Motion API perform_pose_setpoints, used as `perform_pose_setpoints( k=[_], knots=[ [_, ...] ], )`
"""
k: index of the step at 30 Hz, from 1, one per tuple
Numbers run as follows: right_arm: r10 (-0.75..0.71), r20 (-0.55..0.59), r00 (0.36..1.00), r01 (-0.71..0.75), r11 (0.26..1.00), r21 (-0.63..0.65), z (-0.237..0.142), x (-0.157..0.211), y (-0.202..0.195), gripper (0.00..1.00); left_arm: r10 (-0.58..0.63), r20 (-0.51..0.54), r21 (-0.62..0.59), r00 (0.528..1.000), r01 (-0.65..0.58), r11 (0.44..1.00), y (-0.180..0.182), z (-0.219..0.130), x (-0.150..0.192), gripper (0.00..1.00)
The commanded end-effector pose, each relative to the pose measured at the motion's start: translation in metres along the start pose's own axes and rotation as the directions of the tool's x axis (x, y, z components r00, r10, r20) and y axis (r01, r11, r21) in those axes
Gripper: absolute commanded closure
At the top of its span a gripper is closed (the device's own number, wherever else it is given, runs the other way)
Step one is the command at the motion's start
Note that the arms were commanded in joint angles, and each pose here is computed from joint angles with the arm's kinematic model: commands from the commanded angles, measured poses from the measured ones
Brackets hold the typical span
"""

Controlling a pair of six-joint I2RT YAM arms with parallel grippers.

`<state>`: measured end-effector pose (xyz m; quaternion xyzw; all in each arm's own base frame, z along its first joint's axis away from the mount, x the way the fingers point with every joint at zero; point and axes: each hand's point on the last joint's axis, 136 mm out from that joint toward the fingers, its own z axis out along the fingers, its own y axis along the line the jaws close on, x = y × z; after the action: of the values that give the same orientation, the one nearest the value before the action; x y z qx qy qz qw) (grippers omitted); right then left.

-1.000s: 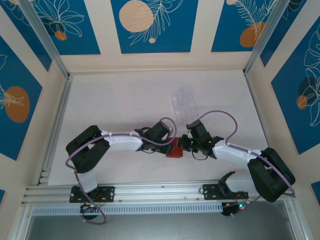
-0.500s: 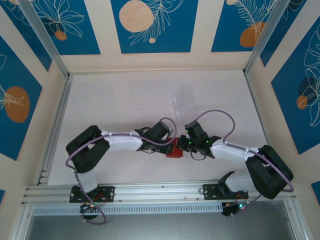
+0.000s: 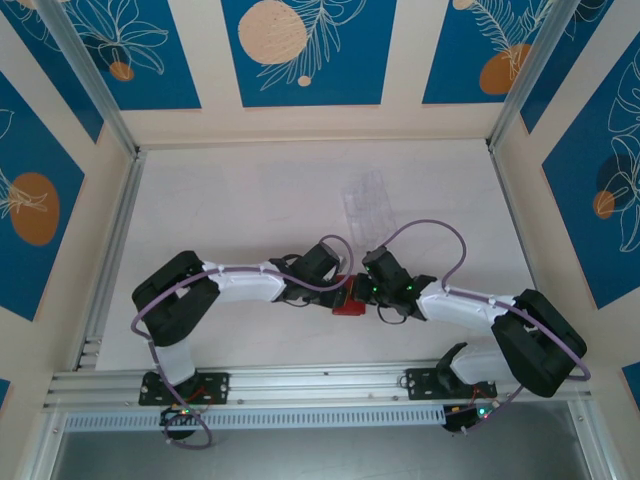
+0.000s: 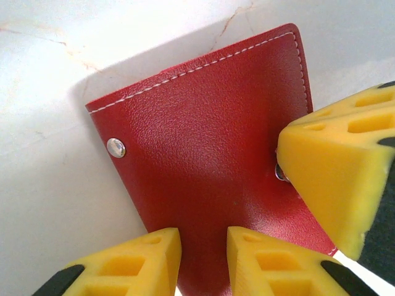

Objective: Put the credit cards into the card holder
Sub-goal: Close the button on the card holder.

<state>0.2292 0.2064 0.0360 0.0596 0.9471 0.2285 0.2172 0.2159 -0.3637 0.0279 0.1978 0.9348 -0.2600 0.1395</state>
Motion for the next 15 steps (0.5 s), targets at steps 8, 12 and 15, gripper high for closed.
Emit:
perform_pose_setpoints(
  k=[8, 12, 15],
  knots=[
    [-0.007, -0.037, 0.999, 0.012, 0.991, 0.131, 0.006, 0.04, -0.027, 1.0, -0.004, -0.078, -0.048, 0.997, 0.0, 0.999, 0.011, 0.02, 0.024, 0.73],
    [-0.011, -0.029, 1.0, 0.015, 0.988, 0.153, 0.006, 0.048, -0.032, 1.0, -0.002, -0.072, -0.053, 0.997, -0.001, 0.999, 0.012, 0.018, 0.022, 0.73],
    [-0.007, -0.031, 0.999, 0.012, 0.984, 0.176, 0.009, 0.057, -0.038, 1.0, -0.006, -0.068, -0.055, 0.998, 0.003, 0.998, 0.012, 0.018, 0.022, 0.73]
  ],
)
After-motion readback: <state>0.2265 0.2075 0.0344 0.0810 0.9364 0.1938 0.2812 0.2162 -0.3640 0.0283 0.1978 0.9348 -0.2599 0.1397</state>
